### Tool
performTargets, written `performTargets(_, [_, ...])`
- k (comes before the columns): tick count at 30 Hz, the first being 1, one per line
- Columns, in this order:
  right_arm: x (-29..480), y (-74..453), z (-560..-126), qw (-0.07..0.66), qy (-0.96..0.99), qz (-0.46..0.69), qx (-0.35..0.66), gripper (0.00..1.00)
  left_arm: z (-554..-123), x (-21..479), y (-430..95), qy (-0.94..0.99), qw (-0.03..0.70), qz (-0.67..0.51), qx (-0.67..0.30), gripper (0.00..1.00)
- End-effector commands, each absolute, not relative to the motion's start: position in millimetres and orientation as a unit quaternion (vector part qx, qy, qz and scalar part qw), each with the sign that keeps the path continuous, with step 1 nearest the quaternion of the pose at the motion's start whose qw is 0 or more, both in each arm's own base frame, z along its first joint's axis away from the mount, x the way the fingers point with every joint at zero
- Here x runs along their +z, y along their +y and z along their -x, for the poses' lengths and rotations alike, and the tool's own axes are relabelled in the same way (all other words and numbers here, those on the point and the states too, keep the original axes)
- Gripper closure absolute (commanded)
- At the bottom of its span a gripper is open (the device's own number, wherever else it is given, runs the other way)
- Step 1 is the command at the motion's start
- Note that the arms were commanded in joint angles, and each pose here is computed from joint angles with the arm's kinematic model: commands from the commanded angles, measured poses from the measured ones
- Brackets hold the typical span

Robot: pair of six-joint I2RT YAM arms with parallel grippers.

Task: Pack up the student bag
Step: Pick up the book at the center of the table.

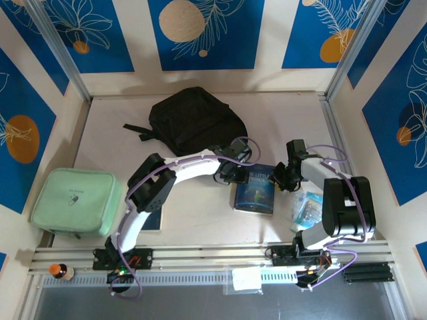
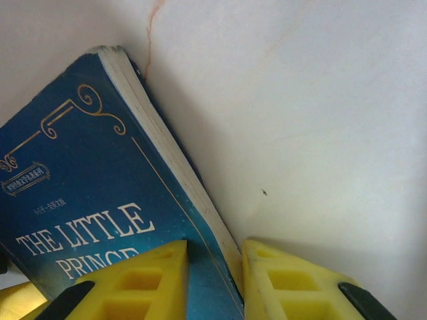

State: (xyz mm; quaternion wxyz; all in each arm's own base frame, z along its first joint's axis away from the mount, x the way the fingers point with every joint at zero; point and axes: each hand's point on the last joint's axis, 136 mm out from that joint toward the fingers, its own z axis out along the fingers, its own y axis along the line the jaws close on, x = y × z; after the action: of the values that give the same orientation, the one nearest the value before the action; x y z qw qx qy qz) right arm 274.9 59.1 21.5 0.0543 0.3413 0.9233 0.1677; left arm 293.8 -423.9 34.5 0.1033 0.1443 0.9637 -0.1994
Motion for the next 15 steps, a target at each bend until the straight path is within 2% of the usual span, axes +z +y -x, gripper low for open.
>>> performTargets(1, [17, 64, -261, 0.031, 0.921, -0.349, 0.170, 0.76, -294, 33, -431, 0.963, 0.093, -0.146, -0.208, 0.61])
performTargets(10, [15, 69, -259, 0.029, 0.923, -0.342, 0.173, 0.78, -292, 19, -436, 0.965, 0.071, -0.135, -0.213, 0.57])
performTargets(15, [16, 70, -259, 0.030, 0.923, -0.341, 0.177, 0.78, -288, 36, -458, 0.946, 0.057, -0.153, -0.281, 0.57])
